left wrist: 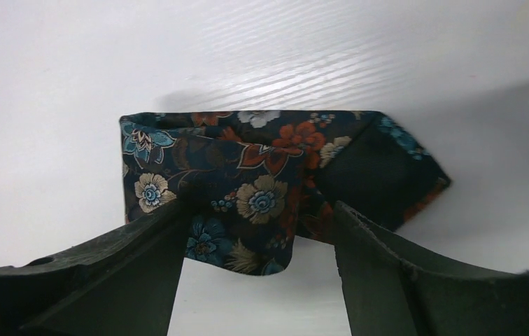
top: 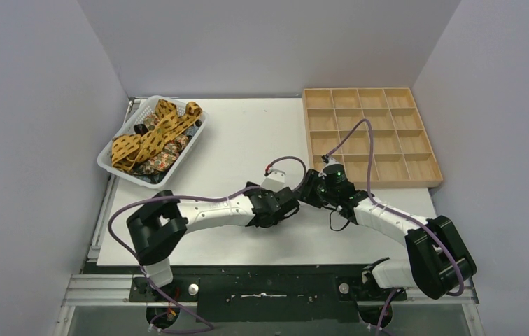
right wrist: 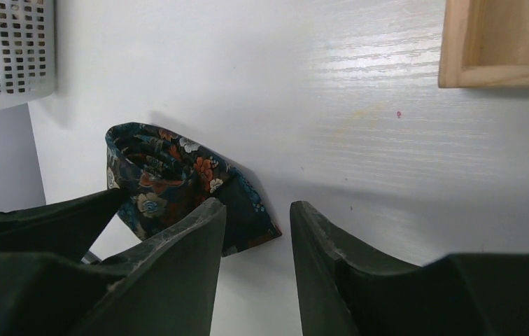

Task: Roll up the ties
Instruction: Roll the tie at the center of the board.

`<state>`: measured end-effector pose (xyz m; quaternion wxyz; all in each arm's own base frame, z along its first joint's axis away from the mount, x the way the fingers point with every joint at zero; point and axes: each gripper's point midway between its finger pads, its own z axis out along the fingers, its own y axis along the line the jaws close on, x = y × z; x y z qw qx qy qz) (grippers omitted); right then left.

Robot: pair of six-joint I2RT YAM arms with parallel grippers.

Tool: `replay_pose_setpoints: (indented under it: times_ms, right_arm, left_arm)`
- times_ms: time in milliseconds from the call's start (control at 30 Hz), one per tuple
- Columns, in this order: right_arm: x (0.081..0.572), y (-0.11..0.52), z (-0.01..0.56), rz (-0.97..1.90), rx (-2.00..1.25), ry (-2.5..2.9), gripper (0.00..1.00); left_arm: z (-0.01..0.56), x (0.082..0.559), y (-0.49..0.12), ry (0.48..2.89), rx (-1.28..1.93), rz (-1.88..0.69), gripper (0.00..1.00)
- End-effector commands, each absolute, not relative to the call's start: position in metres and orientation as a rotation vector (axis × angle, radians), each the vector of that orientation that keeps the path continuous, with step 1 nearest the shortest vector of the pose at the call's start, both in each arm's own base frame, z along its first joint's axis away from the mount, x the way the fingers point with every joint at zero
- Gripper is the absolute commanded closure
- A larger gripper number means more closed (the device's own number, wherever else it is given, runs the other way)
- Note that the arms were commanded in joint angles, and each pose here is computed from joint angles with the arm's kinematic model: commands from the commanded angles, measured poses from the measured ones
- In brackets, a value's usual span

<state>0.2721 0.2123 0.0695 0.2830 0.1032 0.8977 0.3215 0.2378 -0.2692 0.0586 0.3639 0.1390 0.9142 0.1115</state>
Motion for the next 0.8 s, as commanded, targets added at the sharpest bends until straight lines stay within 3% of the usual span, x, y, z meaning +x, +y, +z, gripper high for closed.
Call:
replay_pose_setpoints:
  times_ms: [0, 133, 233, 333, 433, 767]
  right_arm:
    - [0.276, 0.221, 0.083, 0.939, 0.224, 2.352, 0.59]
    - [0.277, 0.226, 0.094, 0.977, 0.162, 2.313, 0.51]
    - [0.281, 0.238, 0.111, 1.047, 0.031, 2.240, 0.37]
    - [0.282, 0.257, 0.123, 1.116, -0.124, 2.208, 0.30]
    - [0.283, 0.278, 0.124, 1.099, -0.255, 2.222, 0.15]
    - [0.282, 0.340, 0.122, 0.760, -0.918, 1.923, 0.00]
  left_arm:
    - [0.097, 0.243, -0.314, 2.352, 0.257, -0.176, 0.28]
    - [0.133, 0.250, -0.299, 2.295, 0.118, -0.366, 0.28]
    - [0.165, 0.255, -0.277, 2.217, 0.019, -0.476, 0.25]
    - [0.181, 0.255, -0.246, 2.165, -0.084, -0.528, 0.22]
    - [0.170, 0.255, -0.213, 2.184, -0.178, -0.550, 0.20]
    - [0.117, 0.236, -0.150, 2.238, -0.463, -0.708, 0.19]
